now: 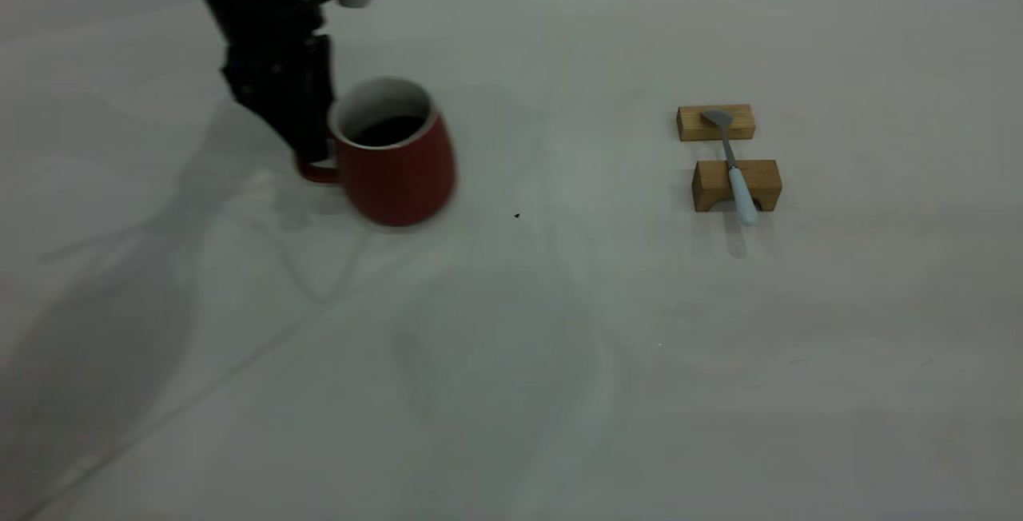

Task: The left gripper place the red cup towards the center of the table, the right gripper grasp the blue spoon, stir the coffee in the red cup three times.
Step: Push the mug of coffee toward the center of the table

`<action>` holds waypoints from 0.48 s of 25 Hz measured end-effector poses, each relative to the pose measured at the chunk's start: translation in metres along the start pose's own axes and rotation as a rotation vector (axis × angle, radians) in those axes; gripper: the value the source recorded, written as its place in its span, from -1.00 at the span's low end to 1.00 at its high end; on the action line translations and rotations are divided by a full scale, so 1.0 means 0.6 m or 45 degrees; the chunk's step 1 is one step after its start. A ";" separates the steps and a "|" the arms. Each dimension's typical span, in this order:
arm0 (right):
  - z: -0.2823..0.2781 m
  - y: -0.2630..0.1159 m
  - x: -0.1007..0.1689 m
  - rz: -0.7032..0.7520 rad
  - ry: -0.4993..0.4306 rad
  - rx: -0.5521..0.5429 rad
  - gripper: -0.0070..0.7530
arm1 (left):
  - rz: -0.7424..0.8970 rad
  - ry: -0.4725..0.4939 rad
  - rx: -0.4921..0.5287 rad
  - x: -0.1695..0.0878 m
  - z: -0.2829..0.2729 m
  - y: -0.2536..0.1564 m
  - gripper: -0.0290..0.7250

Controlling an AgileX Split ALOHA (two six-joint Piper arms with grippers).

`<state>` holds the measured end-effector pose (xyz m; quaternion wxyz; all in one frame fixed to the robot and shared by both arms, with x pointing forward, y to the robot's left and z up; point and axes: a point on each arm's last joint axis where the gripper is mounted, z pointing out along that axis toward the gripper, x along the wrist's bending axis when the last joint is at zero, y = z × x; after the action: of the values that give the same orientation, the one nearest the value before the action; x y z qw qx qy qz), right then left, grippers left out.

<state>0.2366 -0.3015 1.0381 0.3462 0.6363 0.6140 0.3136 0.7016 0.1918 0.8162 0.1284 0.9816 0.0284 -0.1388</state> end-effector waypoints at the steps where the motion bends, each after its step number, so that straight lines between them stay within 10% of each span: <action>1: 0.000 0.000 0.000 0.000 0.000 0.000 -0.36 | 0.015 -0.006 -0.003 -0.003 0.004 0.012 0.46; 12: 0.000 0.000 0.000 -0.007 0.000 0.000 -0.36 | 0.087 0.016 0.005 -0.015 0.023 0.067 0.46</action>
<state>0.2366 -0.3015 1.0381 0.3470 0.6346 0.6158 0.3126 0.6933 0.1494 0.8158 0.1311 0.9830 -0.0048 -0.1283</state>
